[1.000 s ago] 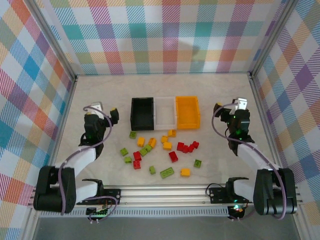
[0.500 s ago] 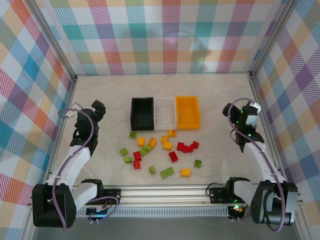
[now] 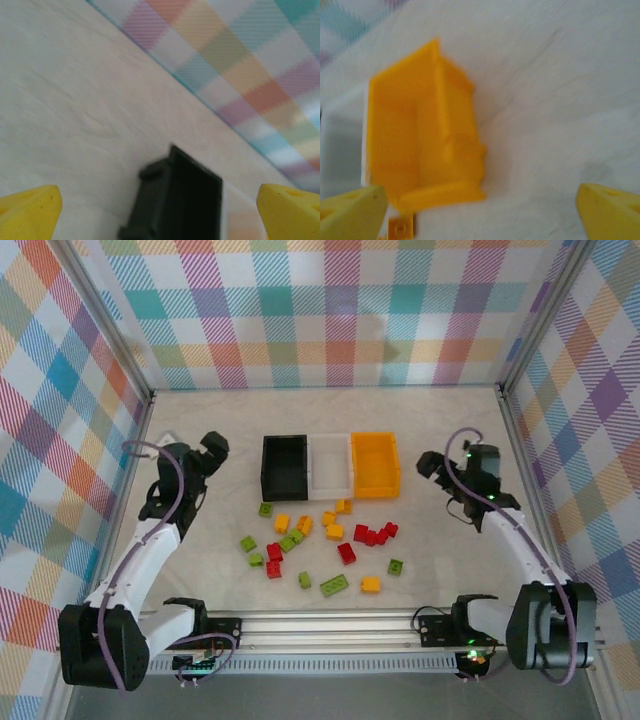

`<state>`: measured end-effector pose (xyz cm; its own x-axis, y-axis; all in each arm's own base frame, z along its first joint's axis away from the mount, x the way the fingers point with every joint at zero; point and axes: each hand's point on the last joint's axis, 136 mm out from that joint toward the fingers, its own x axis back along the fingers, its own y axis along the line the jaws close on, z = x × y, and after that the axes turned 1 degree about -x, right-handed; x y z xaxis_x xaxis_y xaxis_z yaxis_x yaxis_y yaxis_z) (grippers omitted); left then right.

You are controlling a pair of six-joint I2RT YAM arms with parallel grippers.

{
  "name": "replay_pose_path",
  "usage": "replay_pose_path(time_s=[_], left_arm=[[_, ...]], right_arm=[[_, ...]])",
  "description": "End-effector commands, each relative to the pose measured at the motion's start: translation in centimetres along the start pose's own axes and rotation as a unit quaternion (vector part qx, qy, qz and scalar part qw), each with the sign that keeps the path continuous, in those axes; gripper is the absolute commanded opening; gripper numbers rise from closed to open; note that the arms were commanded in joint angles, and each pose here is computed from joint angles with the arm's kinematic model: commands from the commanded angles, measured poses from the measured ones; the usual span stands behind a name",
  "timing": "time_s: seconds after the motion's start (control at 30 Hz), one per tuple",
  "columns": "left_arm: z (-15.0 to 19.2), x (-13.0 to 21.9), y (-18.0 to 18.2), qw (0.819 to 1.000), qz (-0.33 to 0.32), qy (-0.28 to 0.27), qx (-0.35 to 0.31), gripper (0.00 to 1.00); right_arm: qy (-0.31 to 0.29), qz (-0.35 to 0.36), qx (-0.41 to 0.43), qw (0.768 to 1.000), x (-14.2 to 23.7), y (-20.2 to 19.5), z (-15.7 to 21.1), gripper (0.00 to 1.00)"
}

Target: Sort the legos into containers by color

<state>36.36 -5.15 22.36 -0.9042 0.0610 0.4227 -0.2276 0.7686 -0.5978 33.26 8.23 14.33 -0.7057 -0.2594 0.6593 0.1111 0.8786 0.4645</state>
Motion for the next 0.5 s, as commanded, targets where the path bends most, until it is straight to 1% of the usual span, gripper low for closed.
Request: replay_pose_path(time_s=[0.0,0.03,0.07,0.1,0.13,0.2,0.27,0.4,0.47], left_arm=[[4.1,1.2,0.0,0.996,-0.022,0.085,-0.028,1.00],[5.3,1.6,0.4,0.993,-0.031,0.112,-0.020,0.98],[6.3,1.8,0.2,0.990,-0.022,0.136,-0.014,0.97],[7.4,1.8,-0.2,0.988,-0.001,0.156,-0.011,1.00],[8.3,2.0,-0.3,0.986,0.009,0.168,-0.006,1.00],[9.7,2.4,-0.8,0.983,0.035,0.181,0.005,1.00],[10.9,2.7,-0.7,0.980,0.045,0.194,0.010,1.00],[12.6,3.2,-0.3,0.975,0.058,0.215,0.019,0.99],[12.8,3.5,-0.3,0.974,0.066,0.217,0.019,0.97]], right_arm=[[0.083,0.067,0.043,0.993,0.6,-0.8,5.2,0.90],[0.099,0.079,0.051,0.991,0.8,-0.8,6.4,0.88],[0.114,0.087,0.060,0.988,1.0,-0.8,7.6,0.87],[0.131,0.082,0.068,0.986,1.1,-0.4,9.0,0.87],[0.141,0.082,0.069,0.984,1.3,-0.2,10.0,0.87],[0.164,0.084,0.069,0.980,1.8,-0.1,12.1,0.84],[0.175,0.093,0.067,0.978,2.3,-0.3,13.5,0.81],[0.192,0.129,0.068,0.971,3.2,-1.5,15.4,0.71],[0.208,0.134,0.063,0.967,3.3,-1.9,16.3,0.70]])
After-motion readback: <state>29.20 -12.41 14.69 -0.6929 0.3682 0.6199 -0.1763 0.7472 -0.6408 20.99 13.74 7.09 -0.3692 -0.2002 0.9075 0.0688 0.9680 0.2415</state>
